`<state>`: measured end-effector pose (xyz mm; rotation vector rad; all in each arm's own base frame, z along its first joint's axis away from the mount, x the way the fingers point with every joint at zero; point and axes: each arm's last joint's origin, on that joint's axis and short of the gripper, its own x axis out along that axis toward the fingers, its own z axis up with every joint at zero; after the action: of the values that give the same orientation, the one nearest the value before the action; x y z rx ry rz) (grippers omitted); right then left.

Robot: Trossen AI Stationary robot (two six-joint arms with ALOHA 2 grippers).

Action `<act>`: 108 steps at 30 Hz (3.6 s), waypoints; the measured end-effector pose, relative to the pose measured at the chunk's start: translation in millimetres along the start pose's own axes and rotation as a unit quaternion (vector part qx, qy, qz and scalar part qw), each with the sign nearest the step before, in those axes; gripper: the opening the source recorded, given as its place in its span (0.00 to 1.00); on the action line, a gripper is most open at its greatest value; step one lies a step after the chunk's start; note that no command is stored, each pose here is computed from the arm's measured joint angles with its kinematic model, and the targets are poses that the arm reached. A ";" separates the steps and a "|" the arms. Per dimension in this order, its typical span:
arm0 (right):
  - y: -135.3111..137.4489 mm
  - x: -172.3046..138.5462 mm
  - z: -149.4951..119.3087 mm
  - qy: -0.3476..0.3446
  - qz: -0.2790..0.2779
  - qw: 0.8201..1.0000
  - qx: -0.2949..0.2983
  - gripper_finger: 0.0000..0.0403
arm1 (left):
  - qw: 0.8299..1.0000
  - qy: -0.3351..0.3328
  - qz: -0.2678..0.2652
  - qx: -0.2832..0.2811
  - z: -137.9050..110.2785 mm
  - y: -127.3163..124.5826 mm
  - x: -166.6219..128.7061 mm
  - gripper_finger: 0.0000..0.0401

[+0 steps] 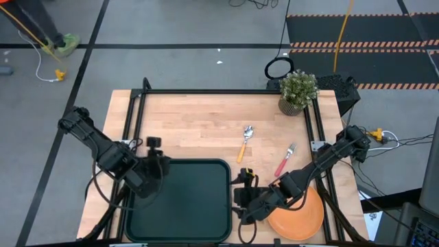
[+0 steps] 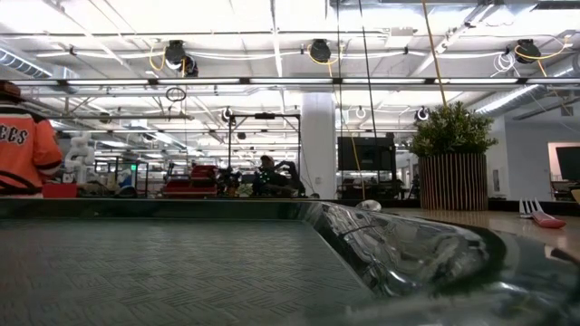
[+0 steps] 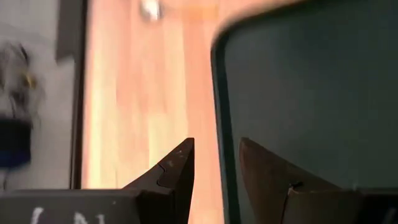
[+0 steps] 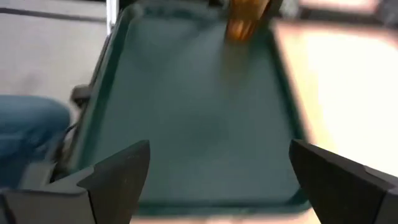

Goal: Pick and place plate/cup/fork/spoon on tray
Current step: Put the orange plate on the black tray to the right of the orange cup

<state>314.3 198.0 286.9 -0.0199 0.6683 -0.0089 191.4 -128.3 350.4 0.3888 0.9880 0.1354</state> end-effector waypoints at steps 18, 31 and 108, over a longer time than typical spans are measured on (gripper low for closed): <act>76.2 -62.8 -72.3 0.206 0.072 0.946 0.240 0.92 | 0.944 -0.328 -0.023 0.014 48.0 -40.2 35.6 0.32; 114.7 -29.8 -128.2 0.316 0.024 0.911 0.265 0.78 | 0.947 -0.316 -0.048 -0.038 45.0 -42.8 36.3 0.32; 78.8 -49.6 -18.5 0.325 0.057 0.944 -0.015 0.00 | 0.950 -0.309 -0.011 0.032 42.1 -6.3 23.8 0.32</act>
<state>264.0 277.3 301.4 -0.0068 1.3315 0.1107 239.1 -138.2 349.8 0.4436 0.3758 -0.0422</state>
